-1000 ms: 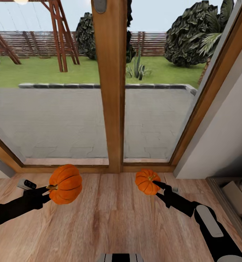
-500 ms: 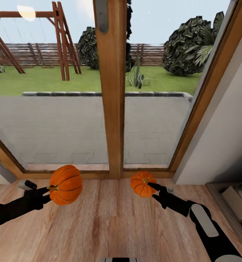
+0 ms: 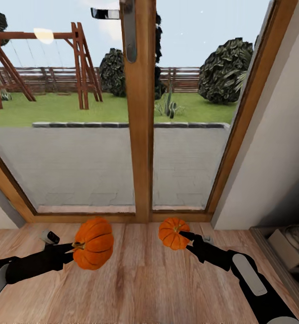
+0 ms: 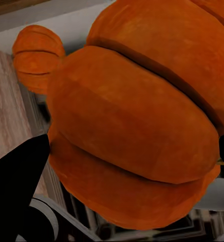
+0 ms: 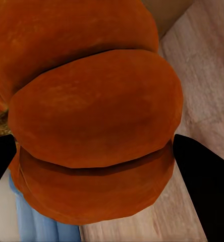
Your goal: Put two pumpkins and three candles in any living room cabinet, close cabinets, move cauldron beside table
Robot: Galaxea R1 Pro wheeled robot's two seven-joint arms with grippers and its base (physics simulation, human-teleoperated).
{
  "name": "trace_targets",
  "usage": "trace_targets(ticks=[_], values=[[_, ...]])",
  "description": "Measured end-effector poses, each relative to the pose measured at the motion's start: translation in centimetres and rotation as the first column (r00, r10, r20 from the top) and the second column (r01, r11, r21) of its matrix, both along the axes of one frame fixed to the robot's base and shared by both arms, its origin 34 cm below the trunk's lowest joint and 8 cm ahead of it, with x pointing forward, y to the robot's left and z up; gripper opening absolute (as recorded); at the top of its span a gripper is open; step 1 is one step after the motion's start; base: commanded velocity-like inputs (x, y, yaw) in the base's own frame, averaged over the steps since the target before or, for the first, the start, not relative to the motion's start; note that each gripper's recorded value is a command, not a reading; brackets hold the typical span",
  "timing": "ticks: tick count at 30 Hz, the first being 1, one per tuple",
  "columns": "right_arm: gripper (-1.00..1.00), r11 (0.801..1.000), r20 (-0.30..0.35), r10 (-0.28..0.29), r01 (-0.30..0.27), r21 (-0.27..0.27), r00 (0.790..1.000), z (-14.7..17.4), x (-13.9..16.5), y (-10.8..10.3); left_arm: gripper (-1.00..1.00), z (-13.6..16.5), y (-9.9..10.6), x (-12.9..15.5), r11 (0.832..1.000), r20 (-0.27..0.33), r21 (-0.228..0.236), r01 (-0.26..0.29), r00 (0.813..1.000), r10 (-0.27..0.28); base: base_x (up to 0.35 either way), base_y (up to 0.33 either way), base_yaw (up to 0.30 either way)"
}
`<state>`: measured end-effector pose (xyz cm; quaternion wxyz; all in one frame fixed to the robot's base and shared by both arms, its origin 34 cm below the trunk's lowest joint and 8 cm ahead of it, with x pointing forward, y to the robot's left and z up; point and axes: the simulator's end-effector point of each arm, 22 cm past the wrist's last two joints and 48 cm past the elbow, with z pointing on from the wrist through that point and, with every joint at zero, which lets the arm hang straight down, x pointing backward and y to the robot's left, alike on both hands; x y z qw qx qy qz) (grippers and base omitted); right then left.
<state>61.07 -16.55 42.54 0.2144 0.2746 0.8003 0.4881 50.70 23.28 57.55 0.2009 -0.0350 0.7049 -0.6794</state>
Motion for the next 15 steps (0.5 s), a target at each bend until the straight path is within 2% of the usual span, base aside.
trace_targets(ticks=[3, 7, 10, 12, 15], values=[[-1.0, 1.0, 0.001, 0.001, -0.001, 0.002, 1.0, 0.6, 0.1, 0.3, -1.0, -0.2, 0.0, -0.1, 1.0, -0.017, 0.007, 0.003, 1.0, -0.003, -0.196, 0.0, 0.0], [-1.0, 1.0, 0.004, 0.002, -0.002, 0.005, 1.0, 1.6, 0.4, 0.4, -1.0, -0.6, 0.3, 0.0, 1.0, -0.057, 0.015, -0.005, 0.998, 0.006, -0.039, 0.0, 0.0], [-1.0, 1.0, 0.002, 0.002, -0.002, 0.006, 1.0, 2.2, 0.5, 0.4, -1.0, -2.8, 1.7, 0.1, 0.997, -0.121, 0.062, -0.039, 0.992, 0.046, -0.006, 0.0, 0.0], [-1.0, 1.0, 0.001, 0.002, -0.002, 0.005, 1.0, 2.6, 0.6, 0.4, -1.0, -2.7, 2.1, 0.3, 0.997, -0.14, 0.056, -0.05, 0.988, 0.058, -0.002, 0.0, 0.0], [-1.0, 1.0, -0.003, 0.002, -0.002, 0.003, 1.0, 3.1, 0.7, 0.4, -1.0, -4.1, 2.4, 0.3, 0.991, -0.166, 0.124, -0.053, 0.983, 0.074, 0.0, 0.0, 0.021]])
